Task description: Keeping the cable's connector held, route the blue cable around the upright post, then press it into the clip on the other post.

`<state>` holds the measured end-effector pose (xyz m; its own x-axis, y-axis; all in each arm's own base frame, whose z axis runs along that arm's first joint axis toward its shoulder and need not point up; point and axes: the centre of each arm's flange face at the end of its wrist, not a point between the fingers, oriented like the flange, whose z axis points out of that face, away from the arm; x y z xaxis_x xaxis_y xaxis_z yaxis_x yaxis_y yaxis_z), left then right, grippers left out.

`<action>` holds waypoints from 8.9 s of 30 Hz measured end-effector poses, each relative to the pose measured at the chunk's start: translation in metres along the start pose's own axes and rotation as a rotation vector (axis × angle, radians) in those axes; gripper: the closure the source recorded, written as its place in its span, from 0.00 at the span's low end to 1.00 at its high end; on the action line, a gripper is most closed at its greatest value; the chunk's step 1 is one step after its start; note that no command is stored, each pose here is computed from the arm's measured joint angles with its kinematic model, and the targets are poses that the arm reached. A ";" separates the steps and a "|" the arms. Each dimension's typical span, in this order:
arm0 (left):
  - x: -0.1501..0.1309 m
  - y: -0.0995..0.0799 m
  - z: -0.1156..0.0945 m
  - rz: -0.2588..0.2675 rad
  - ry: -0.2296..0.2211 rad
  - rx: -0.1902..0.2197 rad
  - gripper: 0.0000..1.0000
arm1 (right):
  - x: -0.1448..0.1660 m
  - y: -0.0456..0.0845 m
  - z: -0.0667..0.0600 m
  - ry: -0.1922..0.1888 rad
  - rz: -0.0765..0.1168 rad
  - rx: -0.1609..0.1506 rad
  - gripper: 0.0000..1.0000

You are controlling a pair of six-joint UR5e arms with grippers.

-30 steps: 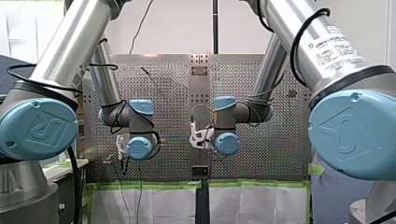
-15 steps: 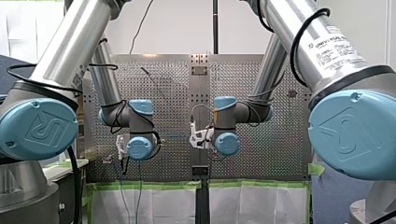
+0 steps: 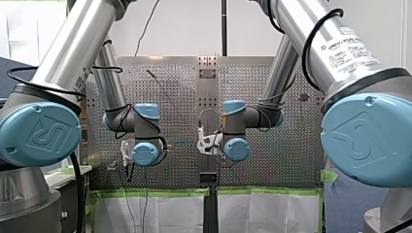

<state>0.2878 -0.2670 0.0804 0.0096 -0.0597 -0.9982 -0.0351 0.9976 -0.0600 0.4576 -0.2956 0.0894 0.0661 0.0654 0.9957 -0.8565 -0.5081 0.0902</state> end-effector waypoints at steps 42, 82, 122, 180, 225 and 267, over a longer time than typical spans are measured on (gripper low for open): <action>0.000 0.000 0.000 0.003 0.002 -0.001 1.00 | 0.000 0.000 0.000 -0.001 0.000 0.001 1.00; 0.005 -0.005 -0.019 0.027 0.025 -0.021 1.00 | -0.059 -0.014 -0.013 -0.196 -0.058 0.041 1.00; -0.092 0.007 0.003 -0.046 -0.044 -0.110 1.00 | 0.117 -0.012 0.043 -0.068 0.099 0.140 1.00; -0.436 0.052 0.121 -0.190 -0.381 -0.112 1.00 | 0.364 -0.010 0.126 0.250 0.247 0.287 1.00; -0.422 0.159 0.286 -0.092 -0.137 -0.024 1.00 | 0.315 -0.019 0.213 0.188 0.238 0.286 1.00; -0.295 0.113 0.288 -0.273 0.111 0.068 1.00 | 0.259 -0.029 0.206 0.069 0.198 0.289 1.00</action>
<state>0.5684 -0.1268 0.3698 -0.1001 -0.3260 -0.9401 0.0205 0.9439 -0.3295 0.6051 -0.4412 0.3491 -0.1302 -0.0057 0.9915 -0.6684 -0.7381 -0.0920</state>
